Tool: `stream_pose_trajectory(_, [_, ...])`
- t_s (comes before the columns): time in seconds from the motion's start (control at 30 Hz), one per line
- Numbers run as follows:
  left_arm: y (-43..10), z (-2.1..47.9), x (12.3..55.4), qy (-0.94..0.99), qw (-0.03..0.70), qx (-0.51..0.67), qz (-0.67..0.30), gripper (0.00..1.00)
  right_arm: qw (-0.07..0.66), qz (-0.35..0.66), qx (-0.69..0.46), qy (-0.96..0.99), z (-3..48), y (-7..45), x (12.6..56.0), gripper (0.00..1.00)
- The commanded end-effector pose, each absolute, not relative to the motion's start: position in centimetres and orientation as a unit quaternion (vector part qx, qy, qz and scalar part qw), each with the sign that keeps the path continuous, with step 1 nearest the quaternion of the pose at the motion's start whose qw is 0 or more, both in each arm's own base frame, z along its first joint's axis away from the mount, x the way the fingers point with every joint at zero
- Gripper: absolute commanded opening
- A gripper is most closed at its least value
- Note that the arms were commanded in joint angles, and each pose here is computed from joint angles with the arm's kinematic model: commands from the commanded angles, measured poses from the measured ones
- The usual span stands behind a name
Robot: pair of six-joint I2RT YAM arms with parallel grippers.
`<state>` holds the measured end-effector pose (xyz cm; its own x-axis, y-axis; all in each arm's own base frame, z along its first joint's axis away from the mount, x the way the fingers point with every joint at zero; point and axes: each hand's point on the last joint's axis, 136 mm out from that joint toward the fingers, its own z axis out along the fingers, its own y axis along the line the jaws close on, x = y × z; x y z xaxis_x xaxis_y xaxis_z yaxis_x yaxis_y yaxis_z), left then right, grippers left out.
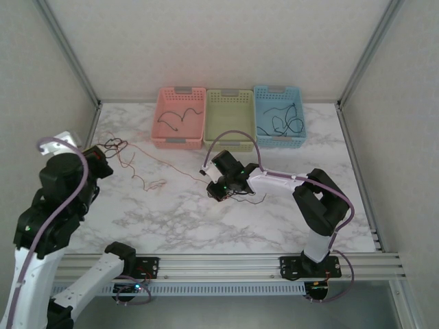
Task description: Untangle the cables
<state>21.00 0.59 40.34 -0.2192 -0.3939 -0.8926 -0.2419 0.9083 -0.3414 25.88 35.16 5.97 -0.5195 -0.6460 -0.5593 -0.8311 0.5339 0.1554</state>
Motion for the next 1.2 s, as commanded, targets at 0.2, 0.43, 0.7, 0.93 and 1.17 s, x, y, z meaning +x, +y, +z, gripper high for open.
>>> stream_pose_trajectory(0.2, [-3.0,39.4,21.9,0.818,0.551,-0.121,-0.110,0.00,0.224,0.196,-0.422,0.856,5.9,34.2,25.9,0.00])
stream_pose_trajectory(0.43, [-9.6,37.2,22.6,0.823,0.506,-0.031,-0.255,0.00,0.239,0.202,-0.413,0.855,6.8,33.9,26.0,0.00])
stream_pose_trajectory(0.7, [-13.0,34.5,23.3,0.824,0.466,0.000,-0.323,0.00,0.317,0.257,-0.368,0.836,12.5,32.2,26.1,0.40])
stream_pose_trajectory(0.93, [-14.9,33.3,23.7,0.825,0.439,0.033,-0.354,0.00,0.388,0.337,-0.374,0.772,20.7,32.1,23.6,0.64])
stream_pose_trajectory(1.17, [-16.0,33.2,23.7,0.825,0.422,0.056,-0.372,0.00,0.405,0.438,-0.422,0.683,26.3,33.6,19.9,0.71])
